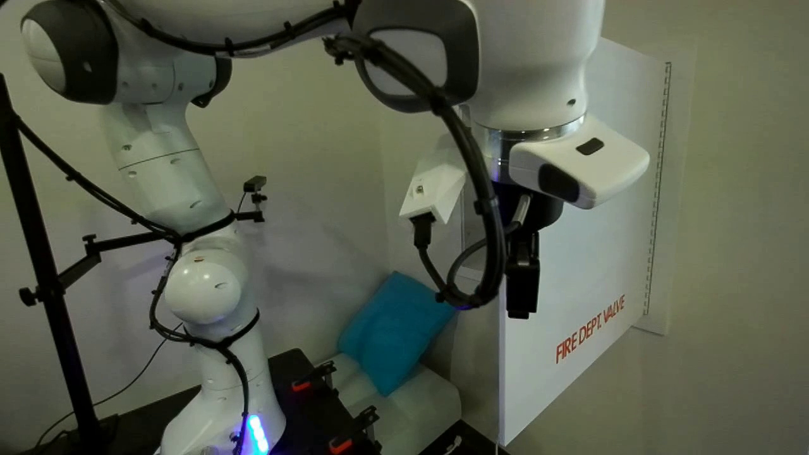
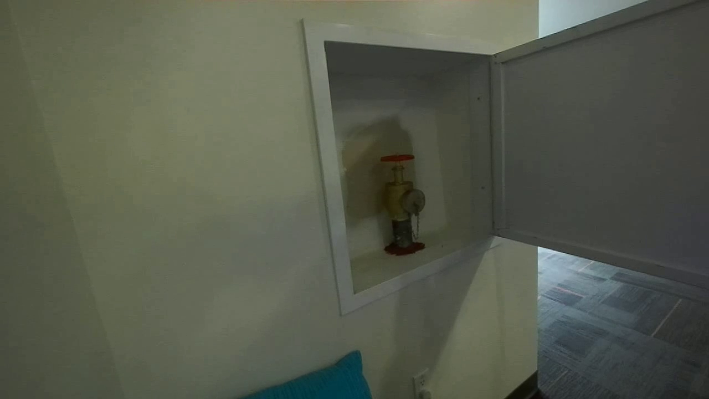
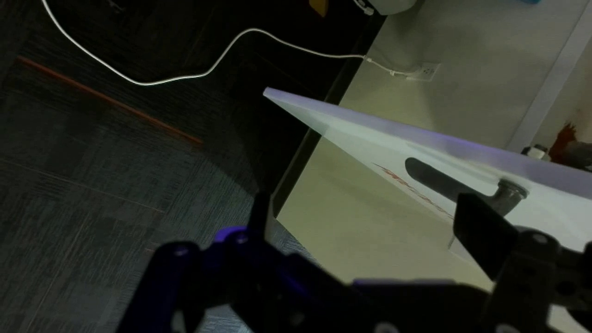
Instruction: Close the door
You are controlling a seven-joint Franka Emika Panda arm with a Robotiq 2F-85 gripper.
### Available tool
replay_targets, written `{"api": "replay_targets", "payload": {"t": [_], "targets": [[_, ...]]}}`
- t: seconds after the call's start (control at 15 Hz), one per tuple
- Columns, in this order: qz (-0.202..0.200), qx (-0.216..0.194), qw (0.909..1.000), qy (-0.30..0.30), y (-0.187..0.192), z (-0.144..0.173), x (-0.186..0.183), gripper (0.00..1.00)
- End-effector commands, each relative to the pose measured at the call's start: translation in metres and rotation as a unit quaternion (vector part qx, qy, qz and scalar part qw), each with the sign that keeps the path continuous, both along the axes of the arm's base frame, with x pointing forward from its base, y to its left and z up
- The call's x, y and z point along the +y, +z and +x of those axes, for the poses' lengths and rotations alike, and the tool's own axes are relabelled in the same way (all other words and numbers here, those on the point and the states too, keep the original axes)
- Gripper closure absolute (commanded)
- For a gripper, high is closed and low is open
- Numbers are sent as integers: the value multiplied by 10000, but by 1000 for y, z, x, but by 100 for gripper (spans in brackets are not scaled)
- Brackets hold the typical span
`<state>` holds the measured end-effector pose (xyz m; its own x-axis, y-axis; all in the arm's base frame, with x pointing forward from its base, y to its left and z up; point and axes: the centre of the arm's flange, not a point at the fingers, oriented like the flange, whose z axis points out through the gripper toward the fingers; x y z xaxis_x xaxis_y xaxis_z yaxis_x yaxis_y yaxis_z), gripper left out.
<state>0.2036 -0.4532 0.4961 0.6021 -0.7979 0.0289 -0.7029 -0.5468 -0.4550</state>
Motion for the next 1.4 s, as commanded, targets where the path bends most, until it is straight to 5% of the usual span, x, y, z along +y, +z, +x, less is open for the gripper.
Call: {"api": "replay_targets", "payload": {"t": [0.0,0.07,0.2,0.8,1.33], "targets": [[156,-264,9995,-45,3,13,-12,2],[238,-384,9989,-98,5,16,-16,26],[439,-665,9966,-194,9,21,-24,30],[1632,-1665,9722,202,12,38,-42,99],[2766,-1637,9422,943,-20,73,-14,100]]}}
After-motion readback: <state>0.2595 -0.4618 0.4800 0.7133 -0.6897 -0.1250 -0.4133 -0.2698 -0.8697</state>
